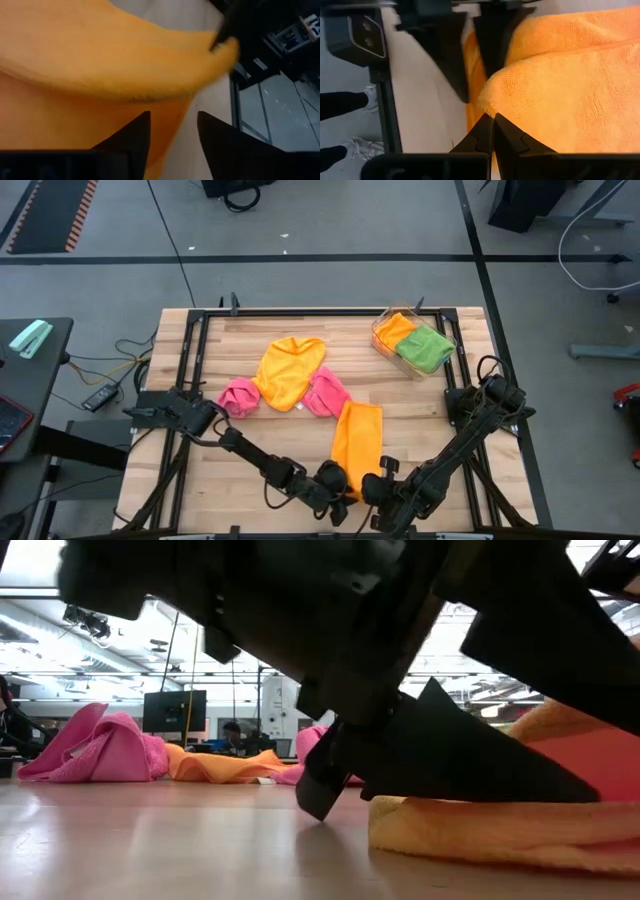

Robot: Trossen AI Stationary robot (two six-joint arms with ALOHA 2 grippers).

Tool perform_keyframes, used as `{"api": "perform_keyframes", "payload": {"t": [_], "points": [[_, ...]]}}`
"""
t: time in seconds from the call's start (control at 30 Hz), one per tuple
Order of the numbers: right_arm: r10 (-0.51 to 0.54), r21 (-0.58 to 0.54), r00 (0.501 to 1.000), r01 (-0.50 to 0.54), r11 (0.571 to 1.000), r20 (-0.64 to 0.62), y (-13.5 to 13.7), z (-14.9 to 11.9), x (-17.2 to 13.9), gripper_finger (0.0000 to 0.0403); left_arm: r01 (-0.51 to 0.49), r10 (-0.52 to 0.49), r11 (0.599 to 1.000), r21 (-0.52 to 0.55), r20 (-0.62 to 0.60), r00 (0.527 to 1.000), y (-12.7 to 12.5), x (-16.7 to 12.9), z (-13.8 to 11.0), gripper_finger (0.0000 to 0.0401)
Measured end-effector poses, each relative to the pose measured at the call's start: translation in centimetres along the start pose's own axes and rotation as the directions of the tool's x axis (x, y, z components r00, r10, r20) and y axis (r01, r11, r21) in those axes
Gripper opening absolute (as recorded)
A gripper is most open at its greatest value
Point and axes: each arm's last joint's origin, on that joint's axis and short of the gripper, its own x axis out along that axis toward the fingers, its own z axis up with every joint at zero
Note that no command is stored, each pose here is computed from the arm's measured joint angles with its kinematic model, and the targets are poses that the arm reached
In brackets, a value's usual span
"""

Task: Fold microfiber towels
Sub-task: Fold the bottom orange towel

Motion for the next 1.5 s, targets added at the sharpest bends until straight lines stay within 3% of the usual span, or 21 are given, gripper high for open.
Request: {"api": "perform_keyframes", "payload": {"t": [0.17,0.33,0.5,0.77,1.3,1.4,1.5], "points": [[0.0,-0.007,0.999,0.0,1.0,0.035,0.2,-0.1,-0.6,0.0014,0.008,-0.007,1.0,-0.01,0.026,1.0,0.2,0.2,0.6,0.0207],[-0.003,-0.014,0.999,0.004,1.0,0.046,0.3,-0.3,-0.7,0.0014,0.06,-0.062,0.997,0.038,0.074,0.995,-0.2,0.3,1.3,0.0213],[-0.003,-0.015,0.999,0.004,1.0,0.052,0.3,-0.8,-0.7,0.0014,0.101,-0.117,0.985,0.139,0.113,0.987,-0.9,0.1,1.5,0.0189],[0.072,0.043,0.997,-0.074,0.996,0.041,-0.5,-3.4,1.7,0.001,0.098,-0.121,0.977,0.191,0.116,0.986,-1.0,0.1,1.5,0.0148],[0.082,0.031,0.996,-0.083,0.996,0.037,-0.5,-3.5,1.9,0.0009,0.116,-0.122,0.991,0.063,0.088,0.989,-0.6,0.2,1.7,0.0116],[0.083,0.032,0.996,-0.084,0.996,0.037,-0.5,-3.5,1.9,0.0009,0.111,-0.113,0.993,0.041,0.065,0.991,-0.5,0.3,1.5,0.0095],[0.087,0.021,0.995,-0.088,0.996,0.04,-0.4,-3.5,1.9,0.0013,0.093,-0.092,0.996,-0.007,0.055,0.994,-0.1,0.4,1.6,0.005]]}}
